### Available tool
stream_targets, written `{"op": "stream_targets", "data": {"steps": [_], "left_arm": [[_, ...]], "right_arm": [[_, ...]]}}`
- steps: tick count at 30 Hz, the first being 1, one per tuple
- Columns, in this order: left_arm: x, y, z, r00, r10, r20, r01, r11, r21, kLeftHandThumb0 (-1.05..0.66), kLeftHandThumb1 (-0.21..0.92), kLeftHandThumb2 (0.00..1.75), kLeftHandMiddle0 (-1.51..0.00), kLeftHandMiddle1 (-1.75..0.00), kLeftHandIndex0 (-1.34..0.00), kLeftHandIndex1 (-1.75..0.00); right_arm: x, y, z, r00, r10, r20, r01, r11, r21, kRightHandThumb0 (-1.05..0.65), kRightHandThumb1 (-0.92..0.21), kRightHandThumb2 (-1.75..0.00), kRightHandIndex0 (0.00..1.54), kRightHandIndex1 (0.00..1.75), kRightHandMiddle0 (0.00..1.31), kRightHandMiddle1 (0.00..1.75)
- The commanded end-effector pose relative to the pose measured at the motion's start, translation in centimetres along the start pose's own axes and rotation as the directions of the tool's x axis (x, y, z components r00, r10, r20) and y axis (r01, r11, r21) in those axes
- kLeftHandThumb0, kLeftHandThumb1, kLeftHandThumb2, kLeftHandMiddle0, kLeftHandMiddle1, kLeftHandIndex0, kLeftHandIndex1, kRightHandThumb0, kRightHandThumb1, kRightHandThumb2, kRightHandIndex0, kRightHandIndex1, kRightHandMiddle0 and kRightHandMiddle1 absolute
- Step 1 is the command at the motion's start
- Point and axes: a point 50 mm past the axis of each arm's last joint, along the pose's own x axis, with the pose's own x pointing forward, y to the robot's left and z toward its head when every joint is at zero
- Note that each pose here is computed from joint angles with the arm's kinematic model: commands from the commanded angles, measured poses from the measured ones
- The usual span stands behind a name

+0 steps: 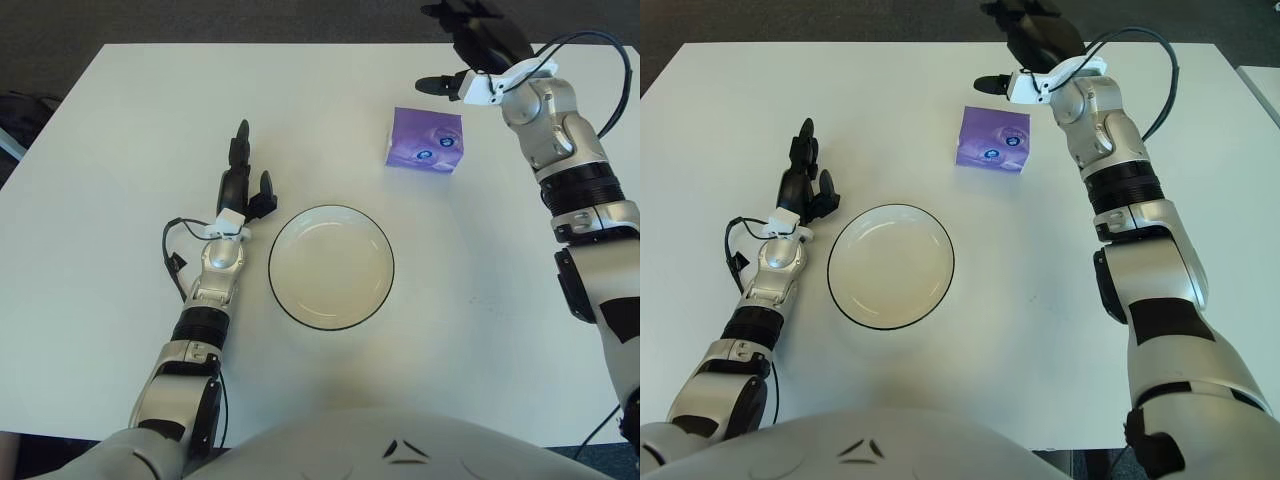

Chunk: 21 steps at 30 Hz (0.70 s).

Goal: Put the tissue paper into the plate.

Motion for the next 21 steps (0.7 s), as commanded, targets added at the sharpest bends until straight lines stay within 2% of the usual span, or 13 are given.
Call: {"op": "stream_targets", "data": {"steps": [1, 5, 12, 21], "left_arm": [[-5.8, -1.7, -4.8, 0.968, -0.042, -0.249, 0.038, 0.999, -0.021, -0.82, 0.92, 0.90, -0.12, 0.00, 0.00, -0.21], [-5.9, -1.7, -4.9, 0.967, -0.043, -0.252, 0.038, 0.999, -0.023, -0.83, 0.92, 0.90, -0.12, 0.00, 0.00, -0.21], [-6.1, -2.0, -4.9, 0.967, -0.048, -0.250, 0.043, 0.999, -0.028, -0.84, 0.92, 0.89, -0.12, 0.00, 0.00, -0.21], [-6.3, -2.0, -4.7, 0.967, -0.058, -0.248, 0.055, 0.998, -0.019, -0.85, 0.92, 0.88, -0.13, -0.01, 0.00, -0.20]], "right_arm": [[0.2, 1.9, 0.9, 0.999, 0.027, 0.046, -0.027, 1.000, 0.002, -0.93, -0.92, -0.59, 0.09, 0.11, 0.00, 0.34], [0.2, 3.5, 1.3, 0.996, 0.060, 0.062, -0.061, 0.998, 0.018, -0.91, -0.92, -0.60, 0.09, 0.10, 0.00, 0.34], [0.1, 5.1, 1.2, 0.993, 0.099, 0.059, -0.101, 0.995, 0.026, -0.90, -0.92, -0.61, 0.10, 0.10, 0.00, 0.39], [0.2, 6.2, 0.9, 0.990, 0.135, 0.036, -0.136, 0.991, 0.015, -0.87, -0.92, -0.61, 0.12, 0.10, 0.00, 0.40]]}}
